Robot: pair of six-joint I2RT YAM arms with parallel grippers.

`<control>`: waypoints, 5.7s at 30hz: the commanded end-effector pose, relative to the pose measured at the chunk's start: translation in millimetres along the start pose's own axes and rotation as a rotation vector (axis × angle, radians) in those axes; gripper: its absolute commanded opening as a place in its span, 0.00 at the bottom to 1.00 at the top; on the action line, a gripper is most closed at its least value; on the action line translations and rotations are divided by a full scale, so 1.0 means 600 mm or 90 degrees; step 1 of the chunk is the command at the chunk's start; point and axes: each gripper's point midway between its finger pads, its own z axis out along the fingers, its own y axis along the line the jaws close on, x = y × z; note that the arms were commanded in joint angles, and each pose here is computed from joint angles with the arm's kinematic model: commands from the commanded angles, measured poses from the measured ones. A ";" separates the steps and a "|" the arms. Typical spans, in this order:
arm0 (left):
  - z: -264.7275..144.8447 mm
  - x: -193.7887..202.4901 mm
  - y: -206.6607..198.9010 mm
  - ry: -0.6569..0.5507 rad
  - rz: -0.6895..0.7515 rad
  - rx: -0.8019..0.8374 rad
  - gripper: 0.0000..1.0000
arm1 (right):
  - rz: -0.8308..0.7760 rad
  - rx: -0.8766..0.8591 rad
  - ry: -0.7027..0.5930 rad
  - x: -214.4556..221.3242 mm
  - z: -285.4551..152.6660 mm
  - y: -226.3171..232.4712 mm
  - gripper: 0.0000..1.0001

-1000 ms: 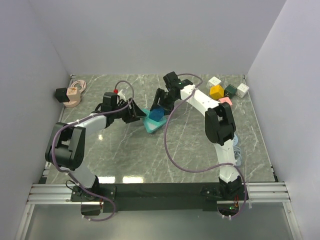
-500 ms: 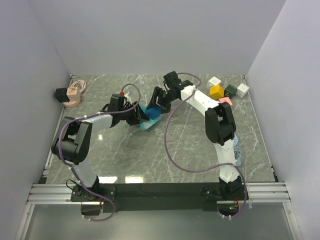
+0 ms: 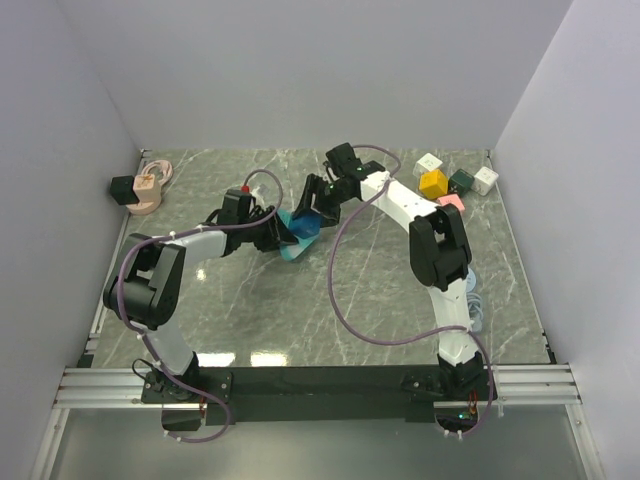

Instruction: Pull the plug off the socket

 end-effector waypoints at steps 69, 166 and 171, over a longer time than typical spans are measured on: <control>-0.044 -0.028 -0.115 0.042 0.025 0.158 0.00 | 0.350 0.248 -0.409 -0.358 -0.284 -0.406 0.36; -0.206 -0.140 0.017 -0.241 -0.172 -0.130 0.99 | 0.602 0.363 -0.239 0.230 -0.394 -0.576 0.70; -0.224 -0.154 0.042 -0.255 -0.182 -0.149 0.99 | 0.577 0.317 -0.261 0.212 -0.420 -0.534 0.75</control>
